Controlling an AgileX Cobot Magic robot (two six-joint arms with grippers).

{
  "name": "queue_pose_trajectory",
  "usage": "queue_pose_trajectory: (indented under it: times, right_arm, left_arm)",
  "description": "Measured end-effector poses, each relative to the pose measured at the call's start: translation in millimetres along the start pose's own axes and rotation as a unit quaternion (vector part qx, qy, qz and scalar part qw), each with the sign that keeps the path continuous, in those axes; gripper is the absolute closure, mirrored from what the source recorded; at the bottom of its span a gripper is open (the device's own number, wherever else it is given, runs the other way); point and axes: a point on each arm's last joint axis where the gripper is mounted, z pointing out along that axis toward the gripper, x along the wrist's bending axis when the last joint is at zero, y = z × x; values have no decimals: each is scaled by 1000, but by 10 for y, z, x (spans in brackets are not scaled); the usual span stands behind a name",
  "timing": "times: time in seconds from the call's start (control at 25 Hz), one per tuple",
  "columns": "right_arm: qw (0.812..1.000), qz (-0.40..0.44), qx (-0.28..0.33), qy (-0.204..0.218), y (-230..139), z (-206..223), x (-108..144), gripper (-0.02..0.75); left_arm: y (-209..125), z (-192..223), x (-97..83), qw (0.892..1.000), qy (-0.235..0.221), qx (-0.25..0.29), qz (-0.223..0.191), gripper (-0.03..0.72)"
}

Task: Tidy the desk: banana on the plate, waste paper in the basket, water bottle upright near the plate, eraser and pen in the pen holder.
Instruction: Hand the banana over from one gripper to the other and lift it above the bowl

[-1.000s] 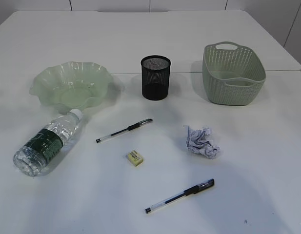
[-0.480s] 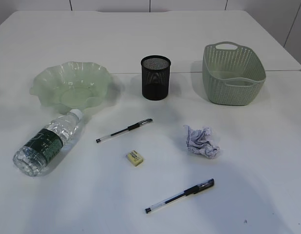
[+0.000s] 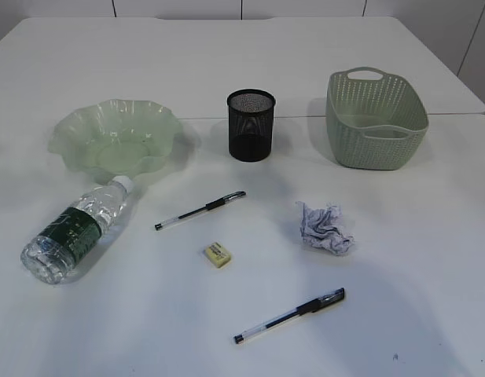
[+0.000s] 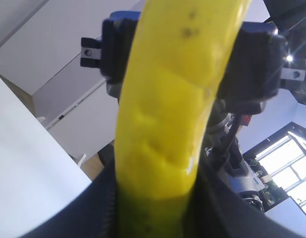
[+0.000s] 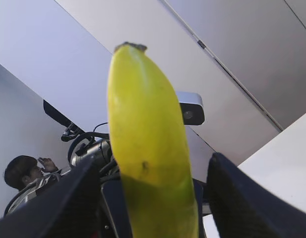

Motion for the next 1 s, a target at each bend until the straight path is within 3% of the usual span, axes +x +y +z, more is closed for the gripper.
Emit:
queue_pose_trajectory:
  times: [0.52,1.0]
  right_arm:
    - [999,-8,17,-27,-31,-1,-49,233]
    - [1000,-12,6,-12,18,-6,25,234]
  left_arm:
    - [1,0,1,1000,1,-1,0,426]
    - [-4,0,6,1000,3,2,2,426]
